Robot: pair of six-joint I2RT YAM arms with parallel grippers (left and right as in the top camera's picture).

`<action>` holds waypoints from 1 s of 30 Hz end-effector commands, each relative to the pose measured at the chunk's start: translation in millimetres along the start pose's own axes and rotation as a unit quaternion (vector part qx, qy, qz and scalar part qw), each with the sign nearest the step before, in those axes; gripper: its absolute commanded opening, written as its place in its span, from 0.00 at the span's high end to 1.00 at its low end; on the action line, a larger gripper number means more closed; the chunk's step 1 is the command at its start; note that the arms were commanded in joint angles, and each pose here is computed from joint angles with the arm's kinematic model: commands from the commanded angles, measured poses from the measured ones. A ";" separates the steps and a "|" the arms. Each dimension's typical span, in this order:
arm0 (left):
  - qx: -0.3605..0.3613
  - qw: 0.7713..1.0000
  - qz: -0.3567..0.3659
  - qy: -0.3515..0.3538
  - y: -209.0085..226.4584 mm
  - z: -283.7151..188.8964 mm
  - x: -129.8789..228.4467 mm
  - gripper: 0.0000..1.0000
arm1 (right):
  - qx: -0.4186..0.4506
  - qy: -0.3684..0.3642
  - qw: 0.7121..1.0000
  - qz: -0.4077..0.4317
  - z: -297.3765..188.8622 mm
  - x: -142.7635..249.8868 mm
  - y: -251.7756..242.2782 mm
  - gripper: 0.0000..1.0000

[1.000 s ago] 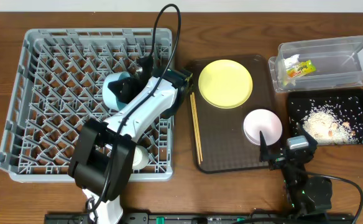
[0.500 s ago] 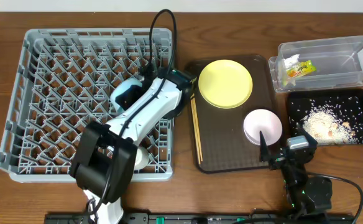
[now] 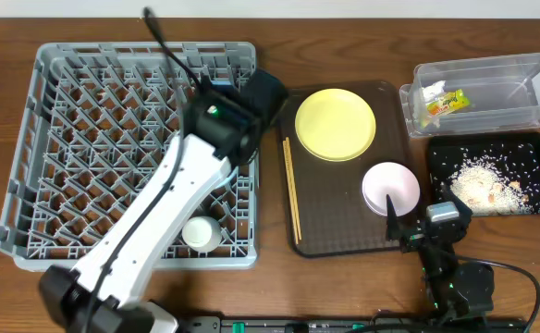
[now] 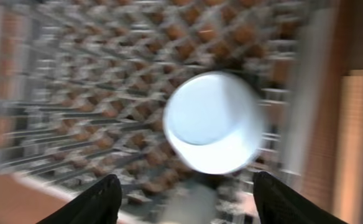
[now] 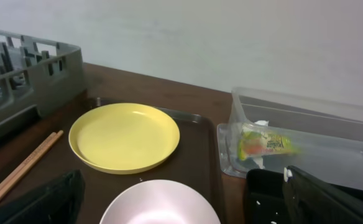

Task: Sort waste into correct bins and load items into the dishwasher
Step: 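Release the blue bowl and move the left gripper to the pink bowl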

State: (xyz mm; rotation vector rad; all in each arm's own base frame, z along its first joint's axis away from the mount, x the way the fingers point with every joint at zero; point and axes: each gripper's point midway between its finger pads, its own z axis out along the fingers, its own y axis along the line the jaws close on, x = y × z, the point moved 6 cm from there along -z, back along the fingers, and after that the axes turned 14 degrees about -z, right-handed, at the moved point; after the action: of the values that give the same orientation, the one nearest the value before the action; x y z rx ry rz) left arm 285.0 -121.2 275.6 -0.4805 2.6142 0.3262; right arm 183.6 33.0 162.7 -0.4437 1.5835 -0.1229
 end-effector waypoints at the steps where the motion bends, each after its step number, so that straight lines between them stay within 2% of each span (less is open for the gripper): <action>1: 0.109 0.993 0.001 0.044 -15.3 -18.9 6.1 0.31 | 0.009 0.002 1.000 0.006 -0.1 2.0 -2.5 0.01; 6: 0.252 0.965 0.014 0.070 -52.9 -33.9 3.9 0.32 | 0.009 0.002 1.000 0.006 -0.1 2.0 -2.5 0.01; 10: 0.298 0.950 0.034 0.086 -83.2 -21.1 4.0 0.32 | 0.009 0.002 1.000 0.006 -0.1 2.0 -2.5 0.01; 15: 0.373 0.910 0.100 0.153 -129.3 0.2 20.9 0.35 | 0.009 0.002 1.000 0.006 -0.1 2.0 -2.5 0.01; 20: 0.404 0.874 0.120 0.241 -160.2 19.8 49.4 0.37 | 0.009 0.002 1.000 0.006 -0.1 2.0 -2.5 0.01; 25: 0.384 0.871 0.136 0.273 -172.2 35.1 69.8 0.39 | 0.009 0.002 1.000 0.006 -0.1 2.0 -2.5 0.01; 30: 0.388 0.873 0.129 0.267 -167.7 32.2 63.1 0.40 | 0.009 0.002 1.000 0.006 -0.1 2.0 -2.5 0.01</action>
State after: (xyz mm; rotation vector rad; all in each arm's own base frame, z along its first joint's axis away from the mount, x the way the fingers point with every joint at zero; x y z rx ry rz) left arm 308.8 -287.1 184.0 0.0731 3.0342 -0.8441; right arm 183.6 32.8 162.7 -0.4428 1.5837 -0.1238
